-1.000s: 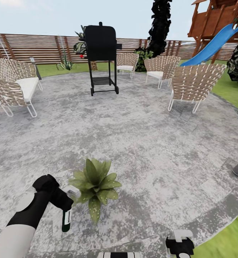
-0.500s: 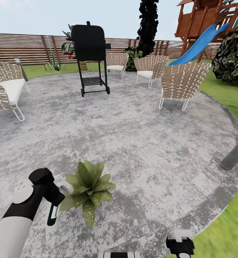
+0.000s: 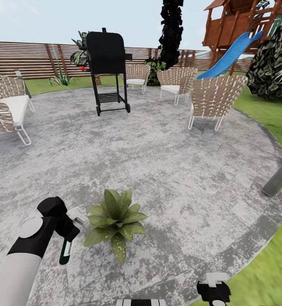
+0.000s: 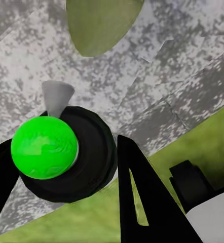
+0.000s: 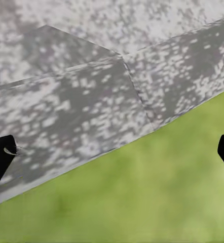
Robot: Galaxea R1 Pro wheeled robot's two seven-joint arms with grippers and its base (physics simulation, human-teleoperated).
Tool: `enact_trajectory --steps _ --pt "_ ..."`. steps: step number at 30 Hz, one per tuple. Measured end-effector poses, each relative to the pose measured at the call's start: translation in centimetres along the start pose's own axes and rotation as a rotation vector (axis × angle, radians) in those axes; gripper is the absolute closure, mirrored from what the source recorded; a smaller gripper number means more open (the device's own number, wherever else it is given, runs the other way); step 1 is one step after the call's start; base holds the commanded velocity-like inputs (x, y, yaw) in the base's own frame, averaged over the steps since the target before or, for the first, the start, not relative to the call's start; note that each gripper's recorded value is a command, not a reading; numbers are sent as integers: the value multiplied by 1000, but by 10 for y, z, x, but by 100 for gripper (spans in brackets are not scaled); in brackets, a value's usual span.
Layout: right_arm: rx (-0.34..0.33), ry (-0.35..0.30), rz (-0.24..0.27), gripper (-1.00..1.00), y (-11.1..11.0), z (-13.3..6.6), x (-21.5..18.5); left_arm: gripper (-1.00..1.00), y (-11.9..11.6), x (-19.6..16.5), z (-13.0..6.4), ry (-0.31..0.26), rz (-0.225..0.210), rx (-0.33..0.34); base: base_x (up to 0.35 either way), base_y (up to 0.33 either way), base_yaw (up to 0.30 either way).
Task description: Pick up the pesticide atomizer in the garden and spray insectifuge to fully cover both potted plants in the garden.
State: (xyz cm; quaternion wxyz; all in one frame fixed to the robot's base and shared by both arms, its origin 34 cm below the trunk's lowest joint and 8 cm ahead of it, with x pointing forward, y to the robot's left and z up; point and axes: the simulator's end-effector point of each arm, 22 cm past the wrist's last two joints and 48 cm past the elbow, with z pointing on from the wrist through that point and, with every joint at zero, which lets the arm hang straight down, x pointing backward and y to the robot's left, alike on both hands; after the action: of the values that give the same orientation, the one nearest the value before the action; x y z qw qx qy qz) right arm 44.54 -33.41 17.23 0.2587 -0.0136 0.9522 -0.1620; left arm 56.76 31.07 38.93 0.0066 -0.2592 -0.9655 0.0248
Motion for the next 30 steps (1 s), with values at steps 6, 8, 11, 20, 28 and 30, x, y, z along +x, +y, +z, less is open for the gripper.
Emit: enact_trajectory --steps 6,8,11,20,28,30 --pt "1 -4 1 -100 -1 0 -2 100 2 -3 -4 -9 1 -6 15 66 -230" --pt "1 -4 1 -100 -1 -1 -2 100 4 -5 -7 -9 9 -15 1 4 -232" --pt "1 -6 2 -100 -1 -1 -3 100 2 -6 -7 -1 33 -23 0 1 -163" --pt "1 -6 2 -100 -1 -1 -3 100 1 -9 -8 -3 38 -25 -149 128 -13" --pt "1 -8 2 -100 -1 -1 -4 100 -2 -10 -9 -5 40 -24 -243 218 -160" --pt "1 -9 3 -100 -1 -1 -5 100 -3 -8 -8 -2 41 -22 -243 220 -224"
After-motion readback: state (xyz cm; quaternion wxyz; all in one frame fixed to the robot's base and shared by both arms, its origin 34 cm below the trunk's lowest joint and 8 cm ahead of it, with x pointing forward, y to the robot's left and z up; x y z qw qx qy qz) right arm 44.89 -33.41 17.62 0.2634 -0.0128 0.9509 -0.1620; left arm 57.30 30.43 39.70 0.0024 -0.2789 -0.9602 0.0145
